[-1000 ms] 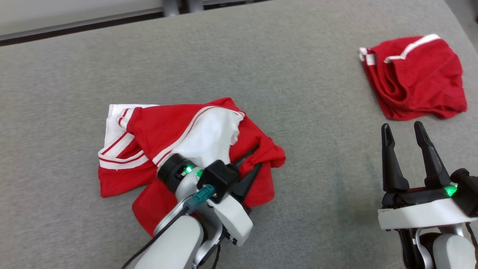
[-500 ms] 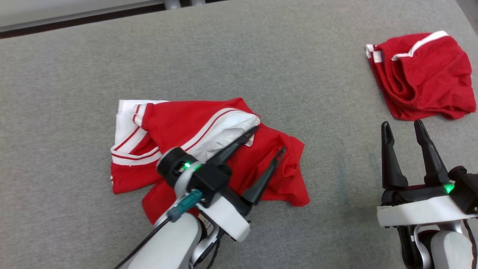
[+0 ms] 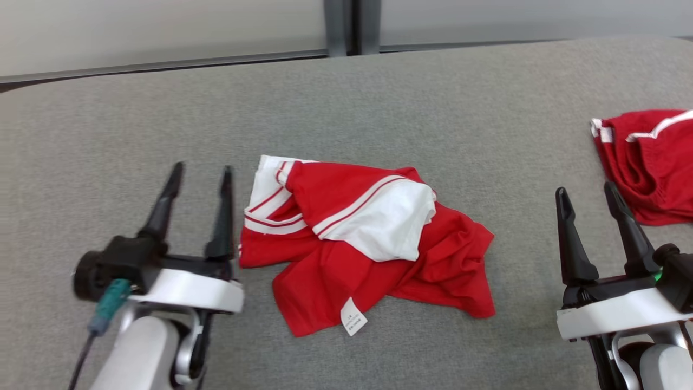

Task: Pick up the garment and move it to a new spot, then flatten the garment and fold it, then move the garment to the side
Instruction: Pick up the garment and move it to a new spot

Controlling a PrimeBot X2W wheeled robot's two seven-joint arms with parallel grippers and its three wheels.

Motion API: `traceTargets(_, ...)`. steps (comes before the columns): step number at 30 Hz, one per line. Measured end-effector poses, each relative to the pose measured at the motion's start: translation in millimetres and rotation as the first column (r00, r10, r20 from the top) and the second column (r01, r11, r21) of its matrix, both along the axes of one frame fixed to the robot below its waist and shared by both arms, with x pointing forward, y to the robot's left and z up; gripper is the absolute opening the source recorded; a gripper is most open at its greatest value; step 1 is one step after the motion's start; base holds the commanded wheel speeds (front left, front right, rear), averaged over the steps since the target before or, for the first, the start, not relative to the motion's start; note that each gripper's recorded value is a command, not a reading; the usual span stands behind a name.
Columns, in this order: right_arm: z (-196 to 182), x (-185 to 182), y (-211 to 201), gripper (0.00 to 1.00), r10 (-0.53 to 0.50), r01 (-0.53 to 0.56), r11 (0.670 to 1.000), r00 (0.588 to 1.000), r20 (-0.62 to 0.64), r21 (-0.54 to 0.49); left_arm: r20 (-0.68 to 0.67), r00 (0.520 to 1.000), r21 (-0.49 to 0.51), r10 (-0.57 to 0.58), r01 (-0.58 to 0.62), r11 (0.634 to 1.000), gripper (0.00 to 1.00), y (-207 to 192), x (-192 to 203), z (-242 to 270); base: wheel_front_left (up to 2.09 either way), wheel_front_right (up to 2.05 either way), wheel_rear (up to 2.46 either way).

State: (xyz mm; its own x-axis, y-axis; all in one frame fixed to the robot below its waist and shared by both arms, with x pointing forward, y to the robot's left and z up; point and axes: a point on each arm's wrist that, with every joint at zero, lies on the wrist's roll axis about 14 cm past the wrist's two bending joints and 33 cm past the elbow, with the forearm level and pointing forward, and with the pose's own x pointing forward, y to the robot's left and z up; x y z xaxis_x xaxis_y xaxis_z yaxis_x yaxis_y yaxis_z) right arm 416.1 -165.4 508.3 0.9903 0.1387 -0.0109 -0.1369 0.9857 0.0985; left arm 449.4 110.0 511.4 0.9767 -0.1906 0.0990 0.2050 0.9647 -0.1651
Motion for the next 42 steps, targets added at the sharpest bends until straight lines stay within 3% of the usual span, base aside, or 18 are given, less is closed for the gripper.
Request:
traceTargets(3, 1.5, -1.3, 7.9, 1.0, 0.027, -0.027, 1.0, 1.0, -0.005, -0.001, -0.008, 0.993, 0.016, 0.115, -0.115, 0.993, 1.0, 40.4, -8.2, -0.8, 0.0, 0.0, 0.0)
traceTargets(10, 8.9, -5.5, 17.2, 1.0, 0.064, -0.064, 0.998, 0.998, 0.004, -0.013, -0.008, 0.973, 0.035, 0.229, -0.229, 0.973, 1.0, 87.5, -32.3, 1.0, 0.0, 0.0, 0.0)
traceTargets(26, 11.2, -47.1, 8.5, 1.0, 0.044, -0.045, 0.999, 0.999, -0.03, -0.024, -0.029, 0.98, 0.063, 0.199, -0.197, 0.978, 1.0, 82.7, -84.5, -2.2, 0.0, 0.0, 0.0)
traceTargets(42, 14.1, -47.4, 8.6, 1.0, 0.04, -0.041, 0.999, 0.999, -0.027, -0.018, -0.054, 0.981, 0.073, 0.188, -0.184, 0.98, 1.0, 78.5, -88.3, -5.5, 0.0, 0.0, 0.0)
